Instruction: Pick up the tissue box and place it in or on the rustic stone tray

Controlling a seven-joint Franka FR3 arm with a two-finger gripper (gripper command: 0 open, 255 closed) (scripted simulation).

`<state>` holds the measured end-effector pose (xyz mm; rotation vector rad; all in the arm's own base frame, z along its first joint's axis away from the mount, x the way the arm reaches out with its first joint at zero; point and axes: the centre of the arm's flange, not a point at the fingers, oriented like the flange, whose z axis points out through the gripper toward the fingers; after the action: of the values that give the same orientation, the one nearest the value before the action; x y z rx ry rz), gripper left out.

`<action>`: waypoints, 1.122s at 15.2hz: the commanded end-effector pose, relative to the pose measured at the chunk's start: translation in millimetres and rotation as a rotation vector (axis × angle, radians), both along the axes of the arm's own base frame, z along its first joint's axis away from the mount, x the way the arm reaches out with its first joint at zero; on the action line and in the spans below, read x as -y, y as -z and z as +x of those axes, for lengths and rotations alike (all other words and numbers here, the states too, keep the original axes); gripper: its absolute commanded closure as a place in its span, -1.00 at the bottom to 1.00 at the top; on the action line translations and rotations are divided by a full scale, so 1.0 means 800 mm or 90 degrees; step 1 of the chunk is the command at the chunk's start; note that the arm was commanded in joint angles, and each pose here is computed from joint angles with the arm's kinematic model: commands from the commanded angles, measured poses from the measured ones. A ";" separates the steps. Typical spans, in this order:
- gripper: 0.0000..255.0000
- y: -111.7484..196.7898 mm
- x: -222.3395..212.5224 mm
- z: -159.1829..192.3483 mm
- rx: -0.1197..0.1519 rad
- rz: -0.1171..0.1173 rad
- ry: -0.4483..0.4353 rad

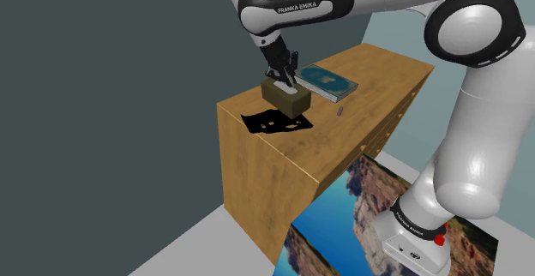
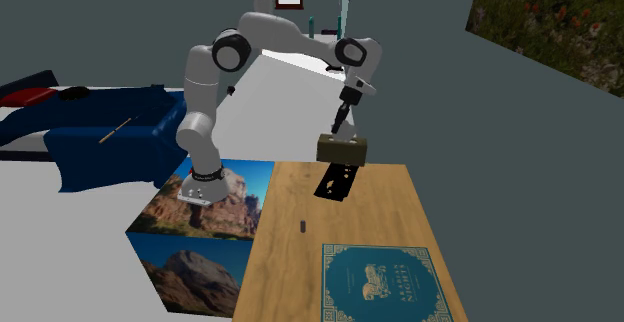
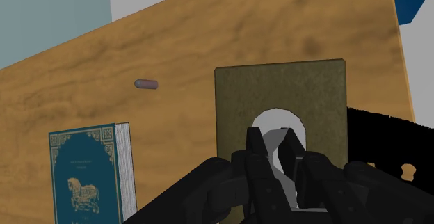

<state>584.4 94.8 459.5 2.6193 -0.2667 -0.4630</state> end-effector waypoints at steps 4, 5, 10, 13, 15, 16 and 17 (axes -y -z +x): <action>1.00 0.033 0.001 -0.001 0.000 0.000 0.000; 1.00 0.040 0.001 -0.001 0.000 0.000 0.000; 1.00 0.072 0.001 -0.001 0.000 0.000 0.000; 1.00 0.072 0.001 -0.001 0.000 0.000 0.000; 1.00 0.072 0.001 -0.001 0.000 0.000 0.000; 1.00 0.072 0.001 -0.001 0.000 0.000 0.000; 1.00 0.072 0.001 -0.001 0.000 0.000 0.000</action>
<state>583.7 93.6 402.2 2.6197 -0.2669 -0.4622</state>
